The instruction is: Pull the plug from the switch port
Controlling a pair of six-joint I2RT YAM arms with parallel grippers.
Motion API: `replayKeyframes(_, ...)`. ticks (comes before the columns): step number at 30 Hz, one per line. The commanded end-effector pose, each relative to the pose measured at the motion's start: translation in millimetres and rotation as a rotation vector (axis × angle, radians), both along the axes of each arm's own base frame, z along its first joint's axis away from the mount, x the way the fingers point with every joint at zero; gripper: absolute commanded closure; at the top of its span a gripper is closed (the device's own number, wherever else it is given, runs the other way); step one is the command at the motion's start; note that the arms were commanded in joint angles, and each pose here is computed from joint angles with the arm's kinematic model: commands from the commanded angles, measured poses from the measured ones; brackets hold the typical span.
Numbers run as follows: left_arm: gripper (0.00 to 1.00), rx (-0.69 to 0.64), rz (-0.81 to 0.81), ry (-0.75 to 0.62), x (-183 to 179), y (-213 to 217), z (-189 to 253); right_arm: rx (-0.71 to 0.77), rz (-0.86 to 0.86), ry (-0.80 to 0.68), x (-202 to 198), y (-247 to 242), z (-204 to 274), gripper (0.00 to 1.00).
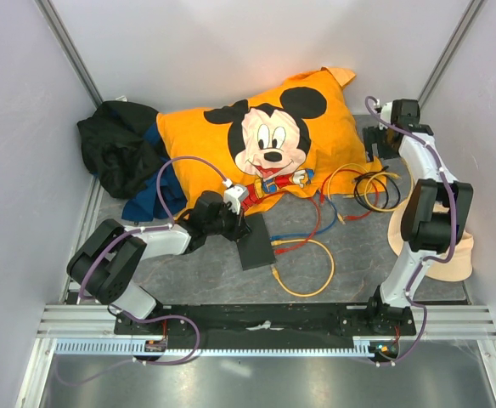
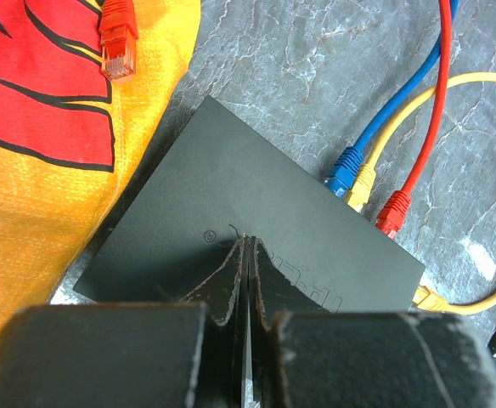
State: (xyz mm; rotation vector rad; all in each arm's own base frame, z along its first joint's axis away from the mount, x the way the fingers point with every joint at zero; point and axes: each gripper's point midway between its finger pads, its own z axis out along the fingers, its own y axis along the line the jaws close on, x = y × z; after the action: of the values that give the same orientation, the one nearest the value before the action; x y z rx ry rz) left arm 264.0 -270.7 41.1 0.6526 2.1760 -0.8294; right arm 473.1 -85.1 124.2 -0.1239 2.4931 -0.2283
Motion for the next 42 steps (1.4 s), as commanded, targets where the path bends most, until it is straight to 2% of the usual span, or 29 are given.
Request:
replayKeyframes(1, 0.98, 0.168, -0.041, 0.168, -40, 28, -53, -0.045, -0.049, -0.201, 19, -13, 76, 0.02)
replayKeyframes(6, 0.98, 0.167, -0.041, 0.165, -39, 27, -52, 0.088, 0.07, -0.331, 22, 23, 120, 0.02)
replayKeyframes(11, 0.98, 0.168, -0.041, 0.167, -40, 27, -53, 0.107, 0.099, -0.488, 20, 36, 166, 0.02)
replayKeyframes(12, 0.98, 0.166, -0.042, 0.166, -40, 27, -52, 0.13, 0.135, -0.51, 21, 44, 172, 0.02)
replayKeyframes(14, 0.98, 0.166, -0.043, 0.165, -40, 27, -52, 0.254, 0.325, -0.517, 14, 85, 180, 0.02)
replayKeyframes(17, 0.98, 0.166, -0.044, 0.167, -40, 27, -52, 0.362, 0.498, -0.452, 2, 138, 172, 0.02)
replayKeyframes(18, 0.98, 0.168, -0.043, 0.167, -40, 28, -53, 0.398, 0.531, -0.391, -7, 153, 161, 0.02)
replayKeyframes(22, 0.98, 0.162, -0.045, 0.158, -40, 27, -50, 0.432, 0.71, -0.307, -27, 213, 145, 0.02)
replayKeyframes(25, 0.98, 0.163, -0.045, 0.159, -40, 27, -51, 0.474, 0.899, -0.213, -59, 265, 129, 0.02)
replayKeyframes(31, 0.98, 0.157, -0.047, 0.156, -41, 27, -49, 0.624, 1.047, 0.014, -104, 306, 88, 0.12)
replayKeyframes(37, 0.98, 0.152, -0.046, 0.149, -41, 27, -49, 0.551, 1.221, 0.321, -154, 320, 21, 0.24)
replayKeyframes(39, 0.98, 0.151, -0.047, 0.147, -41, 27, -48, 0.558, 1.223, 0.423, -167, 320, 1, 0.26)
replayKeyframes(42, 0.98, 0.147, -0.05, 0.146, -42, 27, -47, 0.563, 1.228, 0.491, -173, 320, -14, 0.28)
